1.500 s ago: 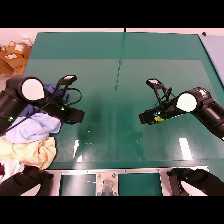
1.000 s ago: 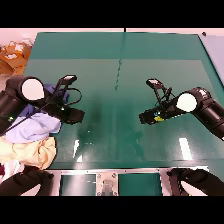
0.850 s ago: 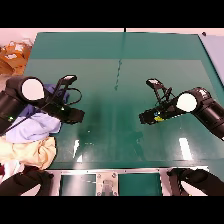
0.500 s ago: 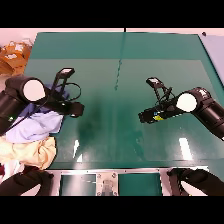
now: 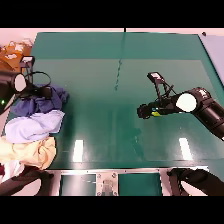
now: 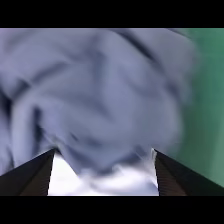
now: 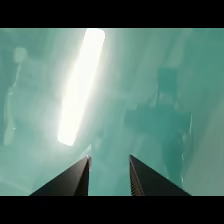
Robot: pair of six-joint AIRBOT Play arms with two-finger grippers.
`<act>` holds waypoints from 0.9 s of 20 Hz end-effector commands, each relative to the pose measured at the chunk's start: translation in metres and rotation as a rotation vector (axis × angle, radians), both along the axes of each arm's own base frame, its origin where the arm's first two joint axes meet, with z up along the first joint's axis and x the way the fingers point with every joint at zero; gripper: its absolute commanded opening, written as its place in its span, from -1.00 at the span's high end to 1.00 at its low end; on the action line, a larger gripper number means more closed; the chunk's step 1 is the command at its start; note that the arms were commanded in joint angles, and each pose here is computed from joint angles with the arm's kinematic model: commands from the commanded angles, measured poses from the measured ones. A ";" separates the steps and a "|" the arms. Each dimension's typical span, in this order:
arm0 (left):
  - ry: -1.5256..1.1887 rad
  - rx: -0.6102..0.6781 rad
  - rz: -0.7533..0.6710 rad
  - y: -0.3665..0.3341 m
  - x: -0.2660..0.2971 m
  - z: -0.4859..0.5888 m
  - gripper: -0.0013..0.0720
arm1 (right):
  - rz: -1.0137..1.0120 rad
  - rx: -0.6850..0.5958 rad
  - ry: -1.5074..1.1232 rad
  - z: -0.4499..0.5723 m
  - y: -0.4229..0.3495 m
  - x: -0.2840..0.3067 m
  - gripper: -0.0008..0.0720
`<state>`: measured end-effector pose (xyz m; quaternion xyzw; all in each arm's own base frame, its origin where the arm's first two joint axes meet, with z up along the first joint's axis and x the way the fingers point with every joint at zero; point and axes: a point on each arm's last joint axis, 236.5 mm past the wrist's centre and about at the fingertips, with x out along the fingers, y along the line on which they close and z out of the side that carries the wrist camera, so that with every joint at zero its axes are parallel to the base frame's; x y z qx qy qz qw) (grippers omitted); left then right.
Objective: Fold the shirts.
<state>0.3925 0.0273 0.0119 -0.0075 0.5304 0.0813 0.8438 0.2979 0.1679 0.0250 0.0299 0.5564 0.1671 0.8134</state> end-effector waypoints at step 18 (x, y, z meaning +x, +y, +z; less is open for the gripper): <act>-0.369 -0.291 -0.463 -0.159 0.079 0.179 0.92 | -0.247 0.005 -0.026 0.025 -0.081 0.040 0.77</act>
